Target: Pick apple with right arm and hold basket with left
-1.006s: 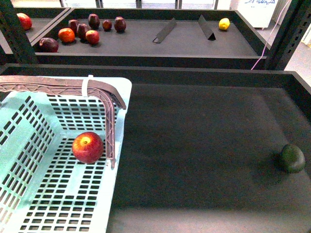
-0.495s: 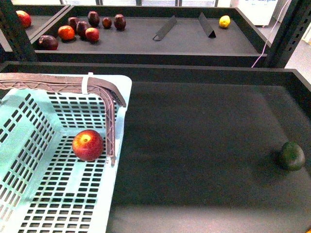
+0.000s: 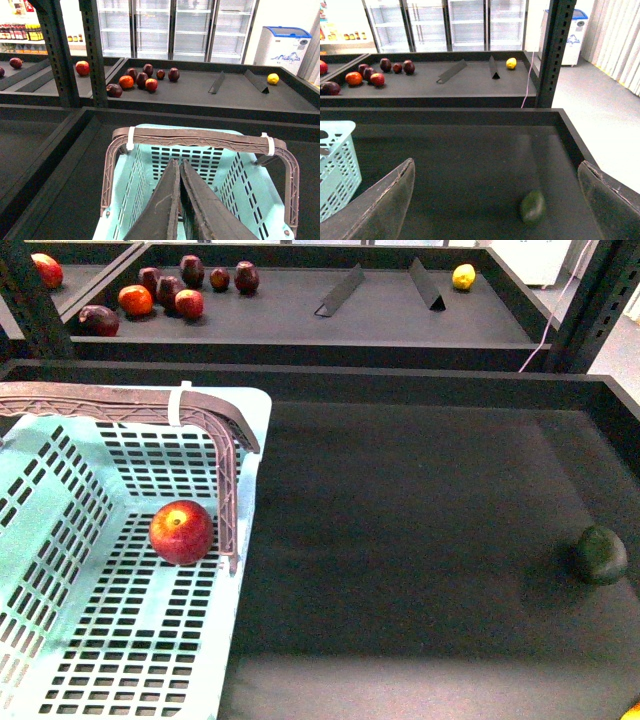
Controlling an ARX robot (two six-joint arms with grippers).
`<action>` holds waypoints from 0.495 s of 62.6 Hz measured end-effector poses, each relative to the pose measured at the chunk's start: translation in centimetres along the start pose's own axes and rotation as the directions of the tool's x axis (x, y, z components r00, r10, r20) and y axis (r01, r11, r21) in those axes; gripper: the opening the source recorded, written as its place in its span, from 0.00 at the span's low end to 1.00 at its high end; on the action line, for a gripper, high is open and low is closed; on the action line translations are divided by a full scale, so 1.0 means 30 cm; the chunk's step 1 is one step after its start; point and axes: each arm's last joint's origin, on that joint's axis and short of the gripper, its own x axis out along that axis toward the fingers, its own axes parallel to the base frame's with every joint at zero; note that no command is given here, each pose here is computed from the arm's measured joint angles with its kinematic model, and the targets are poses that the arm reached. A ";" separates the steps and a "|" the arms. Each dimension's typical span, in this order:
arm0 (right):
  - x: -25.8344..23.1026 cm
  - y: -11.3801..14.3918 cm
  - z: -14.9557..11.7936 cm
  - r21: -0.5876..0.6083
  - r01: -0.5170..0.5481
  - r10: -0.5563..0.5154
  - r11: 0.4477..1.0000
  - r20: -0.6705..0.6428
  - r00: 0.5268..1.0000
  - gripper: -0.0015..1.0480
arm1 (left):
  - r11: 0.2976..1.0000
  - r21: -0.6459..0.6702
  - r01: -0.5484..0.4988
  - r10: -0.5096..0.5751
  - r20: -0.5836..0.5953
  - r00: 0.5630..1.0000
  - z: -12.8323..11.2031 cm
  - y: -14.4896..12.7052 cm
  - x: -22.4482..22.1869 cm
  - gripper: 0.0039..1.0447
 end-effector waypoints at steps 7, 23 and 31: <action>0.000 0.000 0.000 0.000 0.000 0.000 1.000 0.000 1.000 0.92 | 1.000 0.000 0.000 0.000 0.000 1.000 0.000 0.000 0.000 0.03; 0.000 0.000 0.000 0.000 0.000 0.000 1.000 0.000 1.000 0.92 | 1.000 0.000 0.000 0.000 0.000 1.000 0.000 0.000 0.000 0.06; 0.000 0.000 0.000 0.000 0.000 0.000 1.000 0.000 1.000 0.92 | 1.000 0.000 0.000 0.000 0.000 1.000 0.000 0.000 0.000 0.30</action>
